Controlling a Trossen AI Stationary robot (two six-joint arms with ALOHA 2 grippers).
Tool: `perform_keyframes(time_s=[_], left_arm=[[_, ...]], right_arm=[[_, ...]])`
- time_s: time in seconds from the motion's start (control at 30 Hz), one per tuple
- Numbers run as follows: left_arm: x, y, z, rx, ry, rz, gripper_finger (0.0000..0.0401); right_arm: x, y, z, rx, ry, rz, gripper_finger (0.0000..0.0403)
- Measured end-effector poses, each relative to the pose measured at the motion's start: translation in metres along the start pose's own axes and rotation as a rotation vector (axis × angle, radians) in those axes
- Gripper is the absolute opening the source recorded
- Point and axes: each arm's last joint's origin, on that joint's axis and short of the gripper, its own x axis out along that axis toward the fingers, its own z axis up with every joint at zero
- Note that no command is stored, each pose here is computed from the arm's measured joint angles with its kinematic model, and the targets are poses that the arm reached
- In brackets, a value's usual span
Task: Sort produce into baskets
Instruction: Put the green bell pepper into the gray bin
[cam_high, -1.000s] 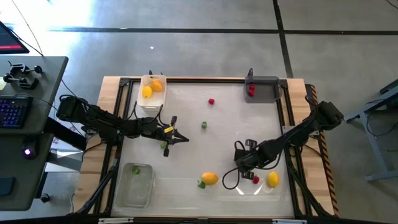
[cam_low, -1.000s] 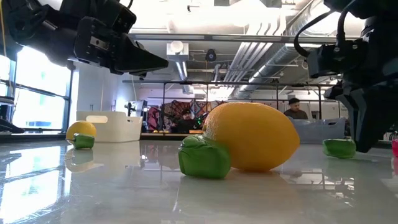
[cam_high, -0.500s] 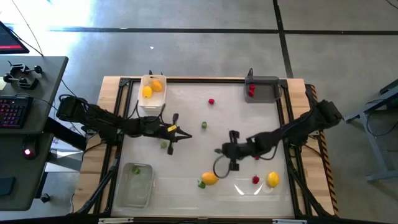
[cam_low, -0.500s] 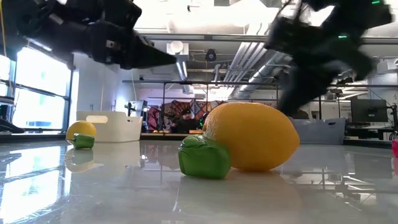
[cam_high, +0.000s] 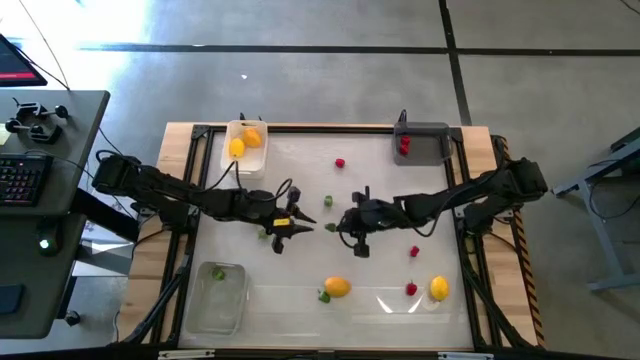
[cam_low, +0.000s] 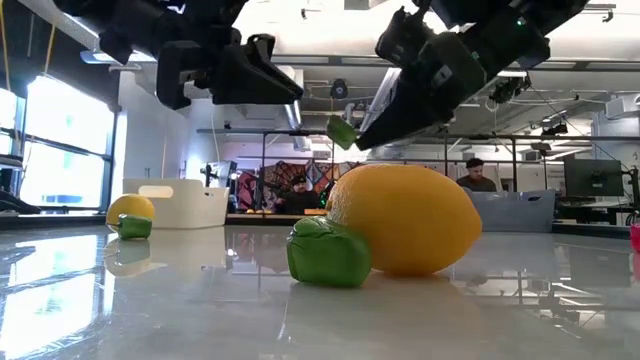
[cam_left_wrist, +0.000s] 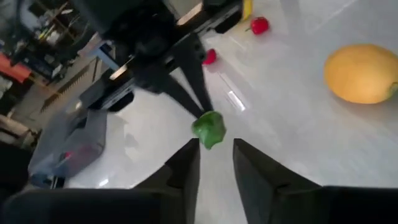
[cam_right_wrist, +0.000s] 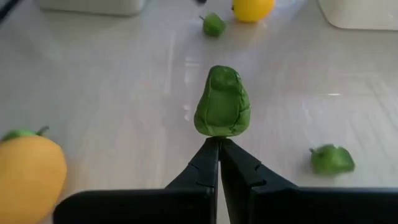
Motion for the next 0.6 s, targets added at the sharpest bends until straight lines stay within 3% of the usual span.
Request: perform_keyframes(time_s=[0.23,0.6], left_arm=[[0.016,-0.003,0.007,0.098,0.027,0.007,0.0139],[0.033,-0.008,0.011,0.249,0.080,0.066,0.0146]], right_arm=[[0.000,-0.001,0.004,0.006,-0.036,0.030,0.0000],[0.000,-0.001,0.006,0.008,-0.056,0.040,0.0000]])
